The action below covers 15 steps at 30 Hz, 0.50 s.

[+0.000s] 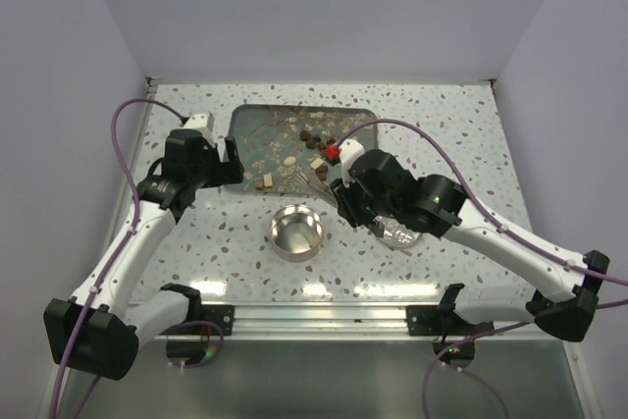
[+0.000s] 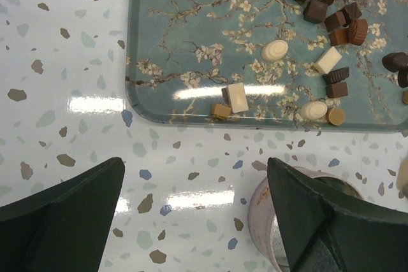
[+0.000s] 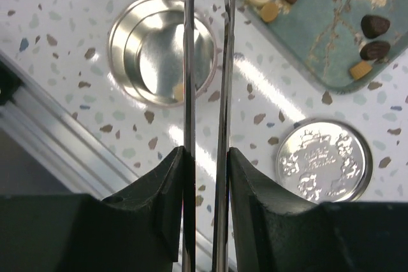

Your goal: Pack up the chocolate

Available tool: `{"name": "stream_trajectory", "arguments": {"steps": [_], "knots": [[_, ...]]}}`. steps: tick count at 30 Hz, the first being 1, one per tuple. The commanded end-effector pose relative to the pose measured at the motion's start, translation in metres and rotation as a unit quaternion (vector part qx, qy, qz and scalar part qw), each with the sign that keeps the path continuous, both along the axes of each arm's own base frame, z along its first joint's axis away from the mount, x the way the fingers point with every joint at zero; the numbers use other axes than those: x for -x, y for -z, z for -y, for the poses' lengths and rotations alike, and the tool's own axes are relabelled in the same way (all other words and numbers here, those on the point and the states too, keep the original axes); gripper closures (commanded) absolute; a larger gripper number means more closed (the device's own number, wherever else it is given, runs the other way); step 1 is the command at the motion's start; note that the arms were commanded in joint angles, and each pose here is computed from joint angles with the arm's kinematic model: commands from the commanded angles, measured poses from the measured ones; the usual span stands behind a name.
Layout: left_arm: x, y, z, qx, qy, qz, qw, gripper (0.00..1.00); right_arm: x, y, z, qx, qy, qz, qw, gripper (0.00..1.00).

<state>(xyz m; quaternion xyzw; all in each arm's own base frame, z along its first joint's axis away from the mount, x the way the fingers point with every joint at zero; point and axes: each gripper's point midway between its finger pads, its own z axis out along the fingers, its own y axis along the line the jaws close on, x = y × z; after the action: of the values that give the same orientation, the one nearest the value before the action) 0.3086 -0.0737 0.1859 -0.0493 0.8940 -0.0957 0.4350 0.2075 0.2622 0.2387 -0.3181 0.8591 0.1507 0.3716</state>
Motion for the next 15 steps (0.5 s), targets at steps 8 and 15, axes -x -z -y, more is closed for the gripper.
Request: {"name": "stream_trajectory", "arguments": {"steps": [8,15], "knots": [[-0.010,0.000,0.005,0.011,0.005,0.021,1.000,0.00,0.082,0.018,0.039,0.002,0.001,-0.076,0.997,0.69],[-0.009,0.003,0.005,0.010,0.006,0.016,1.000,0.00,0.087,0.023,0.018,-0.001,-0.018,-0.077,0.997,0.64]]}}
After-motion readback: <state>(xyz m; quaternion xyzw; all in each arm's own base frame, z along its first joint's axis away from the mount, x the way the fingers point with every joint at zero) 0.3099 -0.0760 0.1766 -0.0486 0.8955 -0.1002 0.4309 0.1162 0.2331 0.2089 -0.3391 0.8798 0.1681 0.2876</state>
